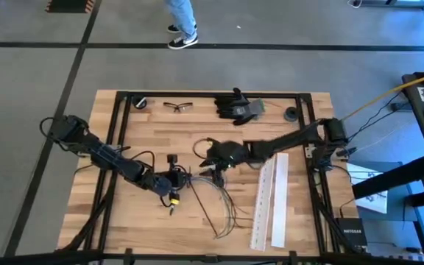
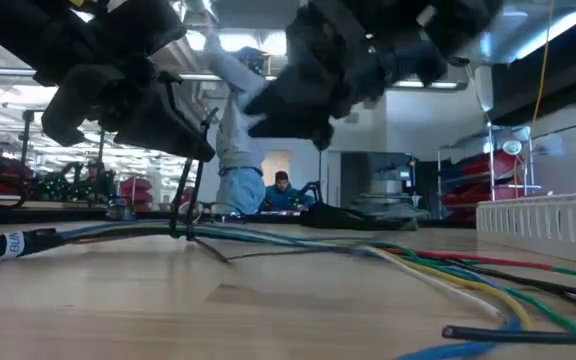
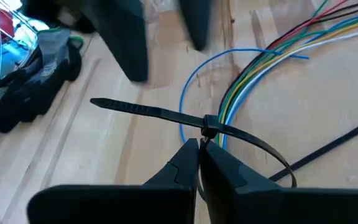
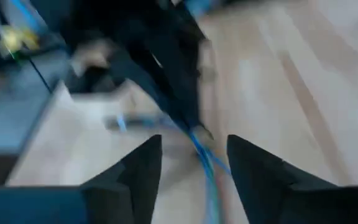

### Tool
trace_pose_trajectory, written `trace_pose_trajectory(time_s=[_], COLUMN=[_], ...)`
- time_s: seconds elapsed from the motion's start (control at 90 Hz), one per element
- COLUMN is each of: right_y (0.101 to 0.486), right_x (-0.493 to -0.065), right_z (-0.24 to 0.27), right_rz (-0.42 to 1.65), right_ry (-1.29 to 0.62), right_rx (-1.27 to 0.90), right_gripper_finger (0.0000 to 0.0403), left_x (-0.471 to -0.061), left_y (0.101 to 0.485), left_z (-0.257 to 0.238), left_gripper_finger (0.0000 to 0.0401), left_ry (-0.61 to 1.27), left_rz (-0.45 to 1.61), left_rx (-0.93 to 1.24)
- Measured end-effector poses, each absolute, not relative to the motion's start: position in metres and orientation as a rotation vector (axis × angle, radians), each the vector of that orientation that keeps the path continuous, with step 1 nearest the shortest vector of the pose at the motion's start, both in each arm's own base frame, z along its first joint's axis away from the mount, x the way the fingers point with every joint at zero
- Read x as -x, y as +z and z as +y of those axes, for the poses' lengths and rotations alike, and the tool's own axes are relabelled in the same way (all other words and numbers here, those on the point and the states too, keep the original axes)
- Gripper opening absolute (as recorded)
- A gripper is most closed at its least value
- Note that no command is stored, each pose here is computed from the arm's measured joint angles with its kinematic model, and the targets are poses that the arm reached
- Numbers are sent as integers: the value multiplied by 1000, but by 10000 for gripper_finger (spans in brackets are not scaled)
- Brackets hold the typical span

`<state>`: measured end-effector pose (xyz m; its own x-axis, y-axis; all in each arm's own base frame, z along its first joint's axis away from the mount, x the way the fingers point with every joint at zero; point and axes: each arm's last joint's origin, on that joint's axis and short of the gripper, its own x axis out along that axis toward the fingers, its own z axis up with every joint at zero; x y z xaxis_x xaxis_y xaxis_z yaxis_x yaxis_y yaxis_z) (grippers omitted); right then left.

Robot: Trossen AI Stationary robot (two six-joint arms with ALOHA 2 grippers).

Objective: Ziptie cables
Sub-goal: Wrap the zip tie on the cables

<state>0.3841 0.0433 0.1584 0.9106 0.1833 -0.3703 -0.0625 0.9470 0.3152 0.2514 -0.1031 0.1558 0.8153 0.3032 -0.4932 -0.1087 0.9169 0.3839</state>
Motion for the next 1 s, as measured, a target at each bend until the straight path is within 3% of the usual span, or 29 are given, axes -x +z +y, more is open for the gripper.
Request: trace_pose_trajectory(time_s=[0.156,0.689,0.922,1.0], right_y=[149,147,148,155], right_x=[-399,-412,-412,-411], right_z=[50,51,51,50], right_rz=[312,338,319,303], right_ry=[124,159,166,150], right_rx=[-300,-279,-159,-131], right_gripper_finger=[168,89,12,7], left_x=[-251,-251,-251,-251], left_y=[156,156,156,156], left_z=[-103,-103,-103,-103], left_gripper_finger=[0,0,0,0], left_ry=[227,227,230,233], left_rz=[577,582,582,580], left_rx=[-345,-346,-347,-347])
